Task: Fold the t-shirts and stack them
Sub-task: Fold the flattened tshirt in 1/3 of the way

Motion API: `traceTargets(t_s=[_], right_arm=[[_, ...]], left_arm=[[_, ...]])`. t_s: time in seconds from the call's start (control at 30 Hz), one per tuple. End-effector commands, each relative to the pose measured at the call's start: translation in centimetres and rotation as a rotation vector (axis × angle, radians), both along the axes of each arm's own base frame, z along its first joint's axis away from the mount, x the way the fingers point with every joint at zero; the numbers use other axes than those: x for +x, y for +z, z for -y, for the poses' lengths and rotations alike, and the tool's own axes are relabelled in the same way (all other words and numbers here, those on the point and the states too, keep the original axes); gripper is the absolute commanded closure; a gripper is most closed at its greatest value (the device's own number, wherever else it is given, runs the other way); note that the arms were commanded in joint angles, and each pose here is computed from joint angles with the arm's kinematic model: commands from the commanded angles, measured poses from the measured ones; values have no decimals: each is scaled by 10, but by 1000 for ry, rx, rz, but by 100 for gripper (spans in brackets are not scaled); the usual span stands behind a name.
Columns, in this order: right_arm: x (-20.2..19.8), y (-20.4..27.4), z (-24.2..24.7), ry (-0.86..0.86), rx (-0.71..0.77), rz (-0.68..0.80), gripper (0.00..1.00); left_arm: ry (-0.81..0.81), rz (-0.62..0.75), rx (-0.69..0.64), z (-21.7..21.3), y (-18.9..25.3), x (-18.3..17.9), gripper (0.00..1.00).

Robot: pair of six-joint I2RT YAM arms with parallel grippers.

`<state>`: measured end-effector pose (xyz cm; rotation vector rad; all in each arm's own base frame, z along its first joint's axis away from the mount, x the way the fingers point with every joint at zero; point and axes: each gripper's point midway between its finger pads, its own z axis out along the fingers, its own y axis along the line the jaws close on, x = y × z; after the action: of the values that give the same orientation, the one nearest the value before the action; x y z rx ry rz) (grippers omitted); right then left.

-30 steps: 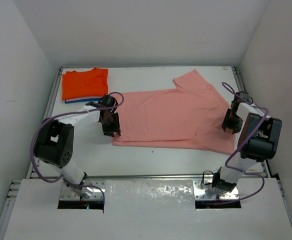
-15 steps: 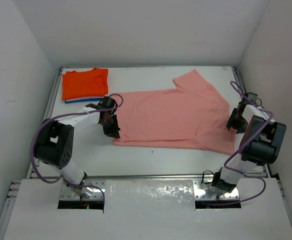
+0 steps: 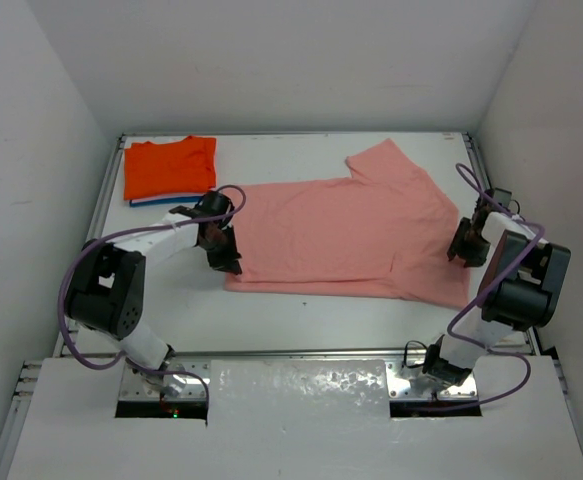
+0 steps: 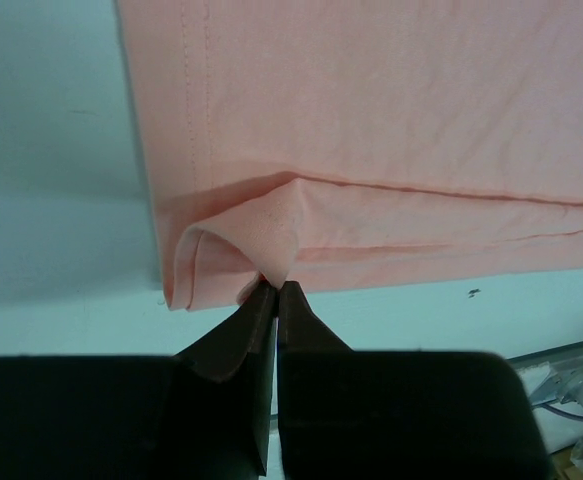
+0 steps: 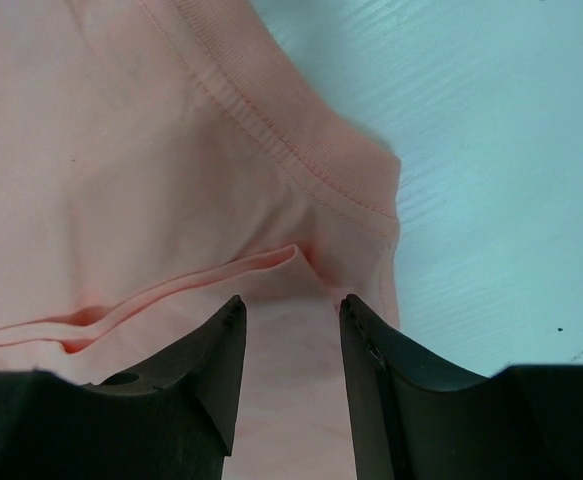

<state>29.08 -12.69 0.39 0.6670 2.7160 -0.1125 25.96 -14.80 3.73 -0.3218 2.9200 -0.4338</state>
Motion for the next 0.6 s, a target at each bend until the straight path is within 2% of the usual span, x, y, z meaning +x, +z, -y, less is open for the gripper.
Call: traceTargets(t_s=[0.0, 0.27, 0.43, 0.57], right_arm=[[13, 6, 11, -4, -44, 36, 59], [25, 2, 5, 19, -6, 62, 62], [21, -6, 6, 12, 4, 22, 65], [24, 4, 11, -3, -23, 35, 89]], left_arm=[[-10, 68, -35, 11, 17, 18, 100], [-15, 66, -29, 12, 18, 21, 100], [-17, 68, -28, 12, 18, 23, 100], [-14, 67, -26, 12, 19, 24, 100]])
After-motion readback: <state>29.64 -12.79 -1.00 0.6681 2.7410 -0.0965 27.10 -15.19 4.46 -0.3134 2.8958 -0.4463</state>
